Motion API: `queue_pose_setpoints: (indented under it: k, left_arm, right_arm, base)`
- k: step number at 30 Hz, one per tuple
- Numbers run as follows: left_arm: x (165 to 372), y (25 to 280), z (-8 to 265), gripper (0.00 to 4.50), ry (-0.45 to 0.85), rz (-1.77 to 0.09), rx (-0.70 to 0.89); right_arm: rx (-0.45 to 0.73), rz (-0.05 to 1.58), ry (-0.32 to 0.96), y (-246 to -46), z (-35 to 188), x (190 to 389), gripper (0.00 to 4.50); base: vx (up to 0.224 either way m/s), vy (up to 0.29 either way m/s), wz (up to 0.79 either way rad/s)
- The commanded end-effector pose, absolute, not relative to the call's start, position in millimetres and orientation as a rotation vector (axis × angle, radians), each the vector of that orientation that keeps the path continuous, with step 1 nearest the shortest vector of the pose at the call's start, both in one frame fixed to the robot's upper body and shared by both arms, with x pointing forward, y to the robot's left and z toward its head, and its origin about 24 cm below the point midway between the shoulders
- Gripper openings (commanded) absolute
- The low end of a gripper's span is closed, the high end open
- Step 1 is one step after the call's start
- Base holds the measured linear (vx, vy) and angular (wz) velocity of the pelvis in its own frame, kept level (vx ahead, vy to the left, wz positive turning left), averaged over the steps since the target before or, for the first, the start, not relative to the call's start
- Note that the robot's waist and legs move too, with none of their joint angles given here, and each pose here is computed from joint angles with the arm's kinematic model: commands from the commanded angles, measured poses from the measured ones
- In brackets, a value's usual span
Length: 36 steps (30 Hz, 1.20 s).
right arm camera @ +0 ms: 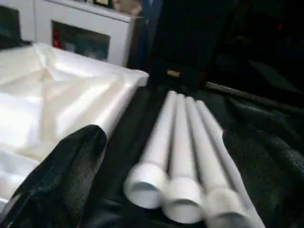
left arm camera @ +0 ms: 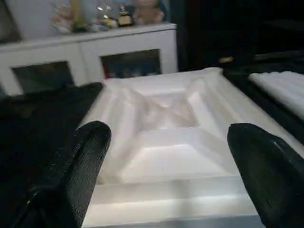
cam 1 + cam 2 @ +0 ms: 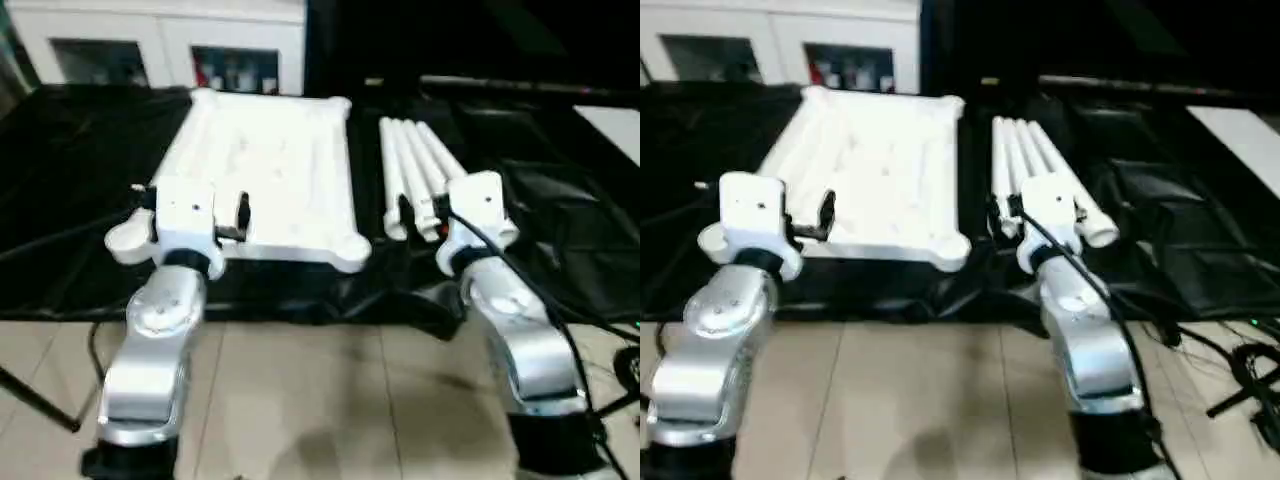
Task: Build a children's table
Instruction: Move to table
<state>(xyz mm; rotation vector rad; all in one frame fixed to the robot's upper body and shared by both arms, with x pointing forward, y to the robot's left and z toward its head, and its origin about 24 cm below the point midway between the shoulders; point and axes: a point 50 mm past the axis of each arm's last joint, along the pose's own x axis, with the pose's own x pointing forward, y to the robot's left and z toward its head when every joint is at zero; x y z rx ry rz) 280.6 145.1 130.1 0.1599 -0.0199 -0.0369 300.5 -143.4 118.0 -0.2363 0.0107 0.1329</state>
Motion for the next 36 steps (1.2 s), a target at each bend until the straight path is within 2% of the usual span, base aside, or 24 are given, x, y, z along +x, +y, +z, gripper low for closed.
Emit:
queue_pose_setpoints:
  k: [1, 8, 24, 29, 34, 36]
  left_arm:
    - [280.1, 147.6, 133.4, 4.50, -0.030, -0.034, 0.170]
    - [281.2, 149.6, 134.6, 4.50, -0.036, -0.031, 0.174]
    - [282.7, 150.2, 135.2, 4.50, -0.037, -0.032, 0.172]
    - [282.9, 147.0, 133.4, 4.50, -0.032, -0.048, 0.178]
    - [282.9, 146.8, 132.6, 4.50, -0.029, -0.053, 0.181]
    - [282.7, 146.3, 131.1, 4.50, -0.023, -0.062, 0.180]
  right_arm:
    - [-0.260, 0.156, -0.015, -136.9, 121.5, 301.8, 4.48]
    - [-0.185, 0.158, -0.001, -135.5, 118.4, 302.8, 4.48]
    - [-0.191, 0.165, -0.005, -134.1, 117.2, 303.1, 4.48]
    - [-0.162, 0.145, 0.004, -137.5, 116.5, 302.9, 4.48]
    - [-0.141, 0.137, 0.013, -139.4, 115.7, 302.1, 4.48]
    - [-0.170, 0.133, 0.009, -140.7, 115.6, 301.3, 4.48]
  base:
    - [0.044, -0.064, 0.10]
    - [0.081, 0.020, 0.28]
    - [0.123, -0.013, 0.01]
    - [0.101, -0.047, 0.04]
    - [0.127, 0.000, -0.39]
    - [0.130, 0.016, -0.40]
